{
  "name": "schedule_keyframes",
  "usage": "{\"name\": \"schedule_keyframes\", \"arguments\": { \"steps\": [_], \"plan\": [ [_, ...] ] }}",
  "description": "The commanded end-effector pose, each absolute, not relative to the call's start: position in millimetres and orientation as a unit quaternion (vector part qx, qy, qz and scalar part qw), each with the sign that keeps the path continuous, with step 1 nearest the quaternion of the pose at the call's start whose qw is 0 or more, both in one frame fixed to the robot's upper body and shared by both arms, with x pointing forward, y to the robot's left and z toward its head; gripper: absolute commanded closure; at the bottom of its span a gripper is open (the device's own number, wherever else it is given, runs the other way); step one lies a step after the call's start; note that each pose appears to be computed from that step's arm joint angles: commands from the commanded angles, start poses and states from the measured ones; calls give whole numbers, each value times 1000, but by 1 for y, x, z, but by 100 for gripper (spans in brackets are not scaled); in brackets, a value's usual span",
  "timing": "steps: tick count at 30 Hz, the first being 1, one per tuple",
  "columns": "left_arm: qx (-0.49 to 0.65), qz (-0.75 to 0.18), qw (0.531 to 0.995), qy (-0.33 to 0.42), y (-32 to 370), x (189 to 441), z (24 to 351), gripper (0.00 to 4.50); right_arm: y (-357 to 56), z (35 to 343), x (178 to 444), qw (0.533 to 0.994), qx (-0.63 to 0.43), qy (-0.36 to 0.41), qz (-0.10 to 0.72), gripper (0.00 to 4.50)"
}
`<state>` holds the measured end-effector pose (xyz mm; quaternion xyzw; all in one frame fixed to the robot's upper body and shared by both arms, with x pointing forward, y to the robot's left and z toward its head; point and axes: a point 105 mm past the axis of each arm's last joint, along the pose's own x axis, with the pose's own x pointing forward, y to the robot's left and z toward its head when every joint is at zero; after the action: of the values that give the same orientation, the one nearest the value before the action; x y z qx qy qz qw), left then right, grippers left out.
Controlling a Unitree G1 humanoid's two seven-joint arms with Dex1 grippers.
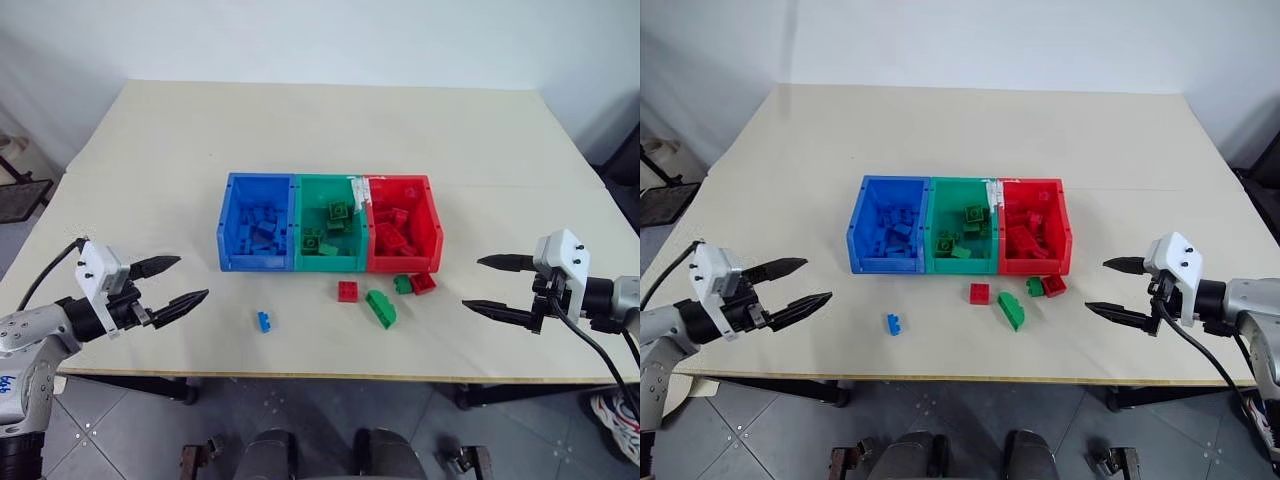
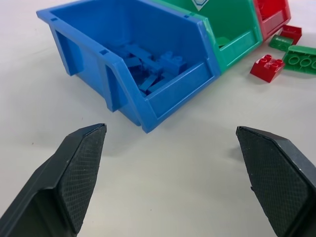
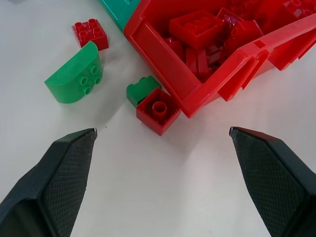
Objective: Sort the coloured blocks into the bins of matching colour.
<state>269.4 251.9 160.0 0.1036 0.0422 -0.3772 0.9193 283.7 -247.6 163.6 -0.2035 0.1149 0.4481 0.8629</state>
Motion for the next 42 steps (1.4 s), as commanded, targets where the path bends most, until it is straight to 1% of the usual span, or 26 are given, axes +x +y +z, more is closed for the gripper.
{"name": "schedule_keyframes", "arguments": {
  "steps": [1,4,9,12,14,20,25,28,34,37,42],
  "plan": [
    [133,-381,915,3,251,268,180,3,-251,179,284,869,-213,87,438,0],
    [133,-360,923,5,253,274,180,3,-253,177,286,875,-212,89,425,0],
    [122,-384,915,8,242,275,176,3,-251,171,285,880,-205,104,415,0],
    [116,-416,901,44,227,276,163,3,-255,162,275,881,-205,129,406,0],
    [114,-434,892,53,220,277,159,3,-263,158,269,885,-206,148,390,0],
    [98,-497,862,28,200,284,165,3,-282,153,246,888,-209,189,364,0],
    [97,-525,846,15,194,285,166,3,-284,151,239,889,-206,198,359,0],
    [94,-531,842,11,195,282,167,3,-277,149,244,891,-195,195,360,0],
    [85,-542,836,-13,206,267,168,3,-252,129,270,911,-132,181,345,0],
    [76,-536,840,-25,213,258,171,3,-234,108,294,924,-109,164,326,0],
    [65,-530,845,-28,218,248,171,3,-215,92,310,926,-94,157,330,0]
  ]
}}
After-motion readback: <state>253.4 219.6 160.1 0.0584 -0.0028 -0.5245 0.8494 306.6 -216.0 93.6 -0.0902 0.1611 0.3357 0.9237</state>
